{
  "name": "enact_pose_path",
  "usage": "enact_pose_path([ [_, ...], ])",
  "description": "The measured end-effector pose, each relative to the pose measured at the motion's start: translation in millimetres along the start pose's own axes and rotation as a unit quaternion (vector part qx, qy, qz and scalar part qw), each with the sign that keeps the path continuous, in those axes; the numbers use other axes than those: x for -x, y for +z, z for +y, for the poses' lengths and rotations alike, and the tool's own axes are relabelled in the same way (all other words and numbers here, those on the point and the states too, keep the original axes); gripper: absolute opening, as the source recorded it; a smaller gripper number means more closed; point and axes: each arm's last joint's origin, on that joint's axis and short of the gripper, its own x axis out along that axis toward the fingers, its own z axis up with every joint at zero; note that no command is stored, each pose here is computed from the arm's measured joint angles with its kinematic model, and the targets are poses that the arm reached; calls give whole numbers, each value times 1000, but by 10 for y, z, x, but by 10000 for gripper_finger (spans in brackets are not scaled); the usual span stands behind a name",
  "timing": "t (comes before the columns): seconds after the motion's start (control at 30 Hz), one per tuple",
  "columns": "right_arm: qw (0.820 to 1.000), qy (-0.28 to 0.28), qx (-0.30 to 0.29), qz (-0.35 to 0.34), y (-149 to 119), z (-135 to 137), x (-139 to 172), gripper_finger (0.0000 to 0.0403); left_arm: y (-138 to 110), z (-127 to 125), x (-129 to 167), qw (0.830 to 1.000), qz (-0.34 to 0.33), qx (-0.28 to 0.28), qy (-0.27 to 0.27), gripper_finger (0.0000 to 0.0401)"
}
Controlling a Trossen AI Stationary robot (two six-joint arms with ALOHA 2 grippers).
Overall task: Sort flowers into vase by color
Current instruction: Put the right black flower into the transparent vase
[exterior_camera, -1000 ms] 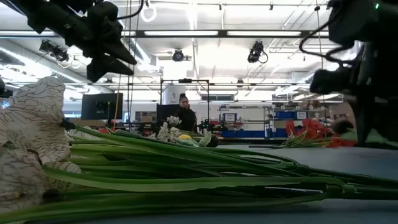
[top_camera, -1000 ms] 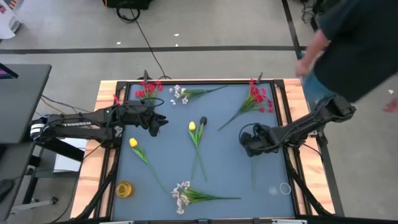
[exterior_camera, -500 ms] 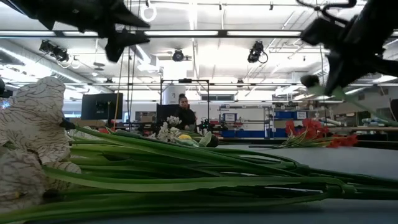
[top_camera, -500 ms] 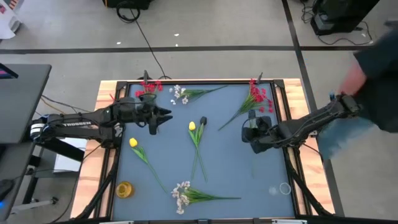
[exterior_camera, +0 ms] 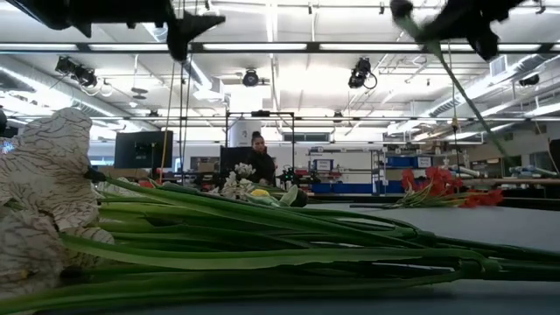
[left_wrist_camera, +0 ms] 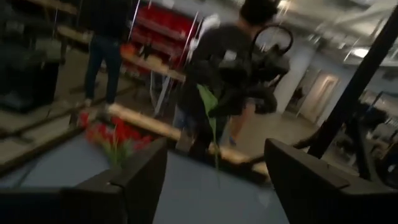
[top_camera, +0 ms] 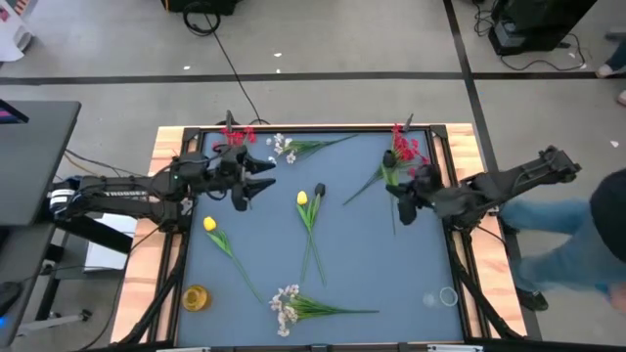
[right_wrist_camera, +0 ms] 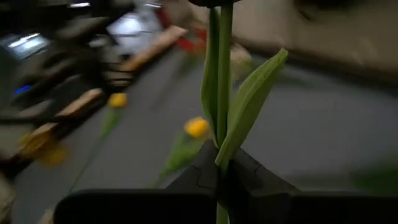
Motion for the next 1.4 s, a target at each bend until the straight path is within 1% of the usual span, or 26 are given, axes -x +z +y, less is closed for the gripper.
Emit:
enact_pose_path([
  [0.07,995,66,70,-18,93,56,57,15,57,-17,-47,1000,-7,-5,1,277],
  [0.13,981,139,134,-32,159,112,108,16,68,-18,-104,1000,11,-16,9,277],
  [0.2,967,201,149,-51,221,151,166,17,118,-41,-192,999,13,-31,7,277],
  [0.27,955,243,150,-76,285,176,229,17,176,-62,-253,999,11,-45,6,277],
  [0.33,941,283,166,-88,311,177,313,15,224,-78,-300,998,8,-58,5,277],
  [0.43,925,330,166,-89,322,133,452,14,301,-106,-332,998,-2,-65,2,277],
  [0.53,910,376,154,-90,333,72,608,14,347,-124,-333,998,-10,-65,-1,277],
  [0.67,881,443,140,-91,348,-16,809,14,342,-124,-329,998,-7,-62,-1,277],
  [0.83,848,516,112,-44,313,-142,971,14,339,-123,-333,998,-7,-62,-1,277],
  [1.0,794,601,88,-2,310,-208,1101,13,336,-122,-333,998,-6,-61,-1,277],
  [1.17,749,656,89,21,302,-242,1176,13,335,-122,-333,998,-6,-61,-1,277],
  [1.23,734,672,98,32,267,-233,1178,13,336,-122,-333,998,-6,-61,-1,277],
  [1.3,723,682,105,44,215,-221,1166,13,336,-122,-333,998,-6,-60,-1,277],
  [1.4,715,689,113,44,116,-194,1125,13,336,-122,-333,998,-6,-60,-1,277],
])
